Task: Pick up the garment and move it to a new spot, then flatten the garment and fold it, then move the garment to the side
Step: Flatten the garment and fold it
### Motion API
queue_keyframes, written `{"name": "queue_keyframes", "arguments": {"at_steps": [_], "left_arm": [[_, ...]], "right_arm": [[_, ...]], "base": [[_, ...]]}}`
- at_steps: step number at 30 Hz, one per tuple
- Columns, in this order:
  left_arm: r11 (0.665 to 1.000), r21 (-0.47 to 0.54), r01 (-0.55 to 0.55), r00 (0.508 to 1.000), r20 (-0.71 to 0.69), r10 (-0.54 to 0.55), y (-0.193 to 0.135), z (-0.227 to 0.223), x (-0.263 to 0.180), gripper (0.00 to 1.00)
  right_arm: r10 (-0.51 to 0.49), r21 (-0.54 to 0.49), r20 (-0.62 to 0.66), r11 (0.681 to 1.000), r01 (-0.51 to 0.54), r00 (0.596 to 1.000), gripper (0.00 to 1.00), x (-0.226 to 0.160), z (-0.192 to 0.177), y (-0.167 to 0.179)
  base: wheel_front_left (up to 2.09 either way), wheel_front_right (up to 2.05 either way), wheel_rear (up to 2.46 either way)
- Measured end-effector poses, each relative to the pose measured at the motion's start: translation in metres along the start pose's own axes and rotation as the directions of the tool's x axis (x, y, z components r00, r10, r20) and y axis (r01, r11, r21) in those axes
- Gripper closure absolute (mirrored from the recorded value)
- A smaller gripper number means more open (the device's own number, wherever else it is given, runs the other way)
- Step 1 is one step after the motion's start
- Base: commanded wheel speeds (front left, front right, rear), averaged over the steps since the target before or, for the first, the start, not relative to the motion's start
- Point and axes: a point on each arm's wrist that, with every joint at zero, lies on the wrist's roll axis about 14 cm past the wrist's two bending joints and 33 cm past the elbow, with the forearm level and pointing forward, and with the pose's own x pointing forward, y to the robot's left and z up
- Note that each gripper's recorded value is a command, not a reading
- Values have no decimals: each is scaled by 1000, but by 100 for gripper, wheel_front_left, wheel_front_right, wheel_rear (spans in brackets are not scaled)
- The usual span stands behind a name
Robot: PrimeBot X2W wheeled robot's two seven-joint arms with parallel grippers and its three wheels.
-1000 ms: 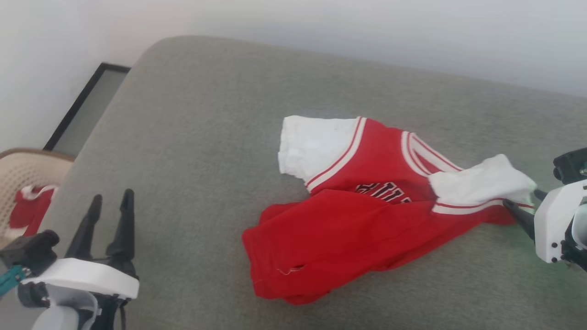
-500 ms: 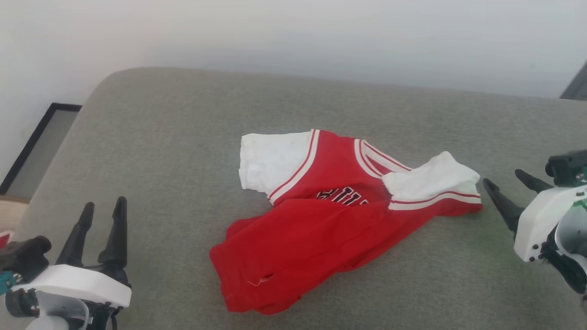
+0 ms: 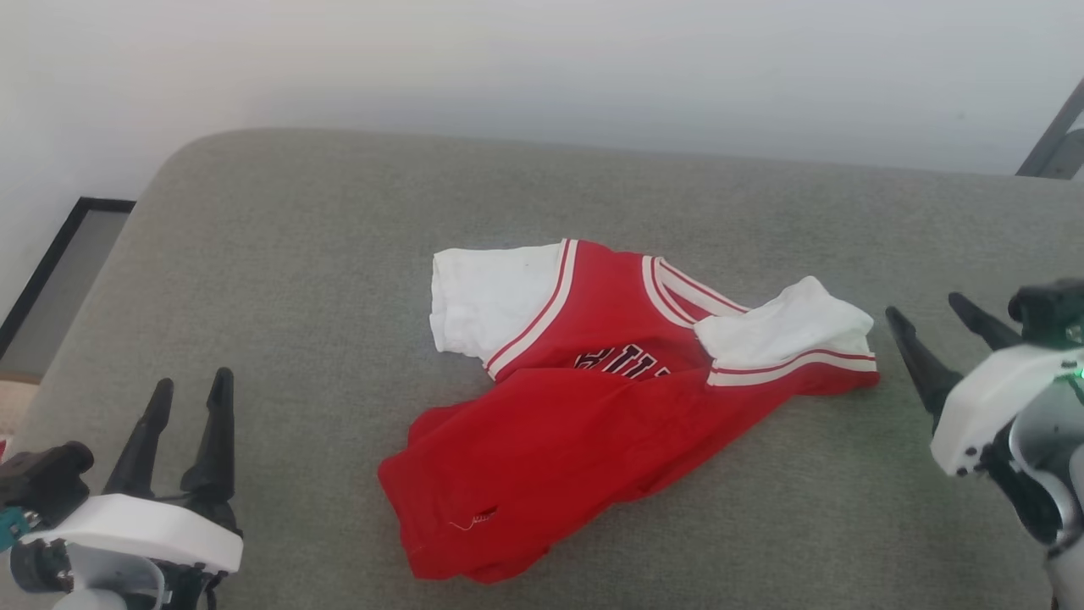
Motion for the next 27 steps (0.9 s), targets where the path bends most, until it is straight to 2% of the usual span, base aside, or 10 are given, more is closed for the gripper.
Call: {"name": "queue_keyframes", "arguments": {"at_steps": [8, 15, 22, 27], "left_arm": [[1000, -4, -18, 1000, -15, 18, 4, -7, -2, 0], [999, -8, -48, 998, -35, 48, 11, -16, -5, 0], [997, -3, -81, 995, -53, 81, 20, -23, -4, 0], [994, -6, -109, 991, -75, 108, 26, -34, -4, 0]], "right_arm": [[2, -3, -74, 1000, -2, 997, 0, 33, -5, 0], [24, -6, -231, 1000, -26, 973, 0, 65, -25, 2], [31, -13, -395, 999, -39, 918, 0, 92, -49, -2], [64, 3, -531, 997, -73, 845, 0, 111, -74, 6]], "base": [[0, 0, 0], [0, 0, 0], [0, 0, 0], [0, 0, 0]]}}
